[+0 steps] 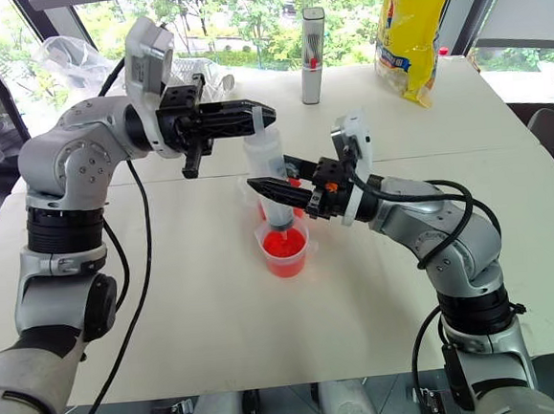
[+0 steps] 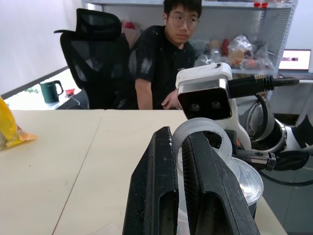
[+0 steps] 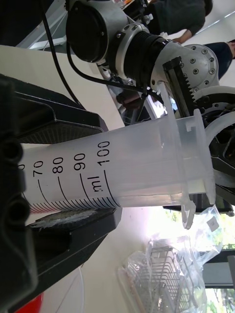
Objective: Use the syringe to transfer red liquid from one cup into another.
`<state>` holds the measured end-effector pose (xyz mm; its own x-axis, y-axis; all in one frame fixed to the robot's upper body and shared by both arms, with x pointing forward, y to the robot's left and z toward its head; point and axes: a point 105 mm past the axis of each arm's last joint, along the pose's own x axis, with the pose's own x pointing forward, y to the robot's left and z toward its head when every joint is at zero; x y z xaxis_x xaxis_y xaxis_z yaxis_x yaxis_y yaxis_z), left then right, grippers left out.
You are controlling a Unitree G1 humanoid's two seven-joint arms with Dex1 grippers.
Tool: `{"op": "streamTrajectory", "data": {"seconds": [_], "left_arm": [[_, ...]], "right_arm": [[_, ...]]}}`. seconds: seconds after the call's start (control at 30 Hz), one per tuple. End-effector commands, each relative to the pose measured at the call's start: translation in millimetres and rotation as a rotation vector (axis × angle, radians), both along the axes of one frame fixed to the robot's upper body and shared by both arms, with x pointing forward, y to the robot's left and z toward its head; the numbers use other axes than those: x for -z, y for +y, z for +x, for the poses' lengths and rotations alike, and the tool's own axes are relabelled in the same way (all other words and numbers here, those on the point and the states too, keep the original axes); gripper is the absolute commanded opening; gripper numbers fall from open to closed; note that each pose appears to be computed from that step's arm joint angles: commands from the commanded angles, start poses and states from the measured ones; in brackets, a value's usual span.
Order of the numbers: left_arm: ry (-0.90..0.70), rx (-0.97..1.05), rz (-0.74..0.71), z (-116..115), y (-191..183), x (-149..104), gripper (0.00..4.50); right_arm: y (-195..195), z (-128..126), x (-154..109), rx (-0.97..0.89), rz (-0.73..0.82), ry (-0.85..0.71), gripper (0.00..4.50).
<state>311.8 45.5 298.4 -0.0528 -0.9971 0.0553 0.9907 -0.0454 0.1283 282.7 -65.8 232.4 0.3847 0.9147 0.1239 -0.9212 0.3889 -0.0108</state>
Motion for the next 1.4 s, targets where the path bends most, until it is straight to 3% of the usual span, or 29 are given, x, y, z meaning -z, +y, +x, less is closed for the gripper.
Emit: {"op": "streamTrajectory", "data": {"seconds": [0.03, 0.27, 0.7, 0.87, 1.03, 1.23, 1.4], "left_arm": [[0.026, 0.073, 0.021, -9.2, -14.0, 1.2, 1.05], [0.000, -0.026, 0.012, 1.9, 6.8, -5.8, 4.47], [-0.016, -0.413, 0.094, 26.3, 114.4, -0.4, 4.49], [-0.001, -0.404, 0.085, 17.6, 111.9, 7.7, 4.49], [0.007, -0.390, 0.059, 12.1, 99.6, 18.3, 4.49], [0.015, -0.395, 0.054, 6.2, 93.2, 30.1, 4.49], [0.005, -0.421, 0.082, 2.1, 92.5, 42.0, 4.49]], "right_arm": [[-0.4, -11.0, -40.1, -0.009, 0.072, -0.159, 1.44], [0.2, -10.5, -34.9, -0.005, 0.059, -0.144, 1.44], [0.0, -9.3, -28.8, -0.005, 0.036, -0.126, 1.44], [-3.3, -1.8, -30.7, 0.022, -0.028, -0.115, 1.44], [-29.6, 45.3, -51.8, 0.231, -0.092, 0.071, 1.44], [-56.9, 78.1, -67.9, 0.390, -0.189, 0.322, 1.44], [-83.3, 99.0, -24.1, 0.577, -0.410, 0.534, 1.44]]}}
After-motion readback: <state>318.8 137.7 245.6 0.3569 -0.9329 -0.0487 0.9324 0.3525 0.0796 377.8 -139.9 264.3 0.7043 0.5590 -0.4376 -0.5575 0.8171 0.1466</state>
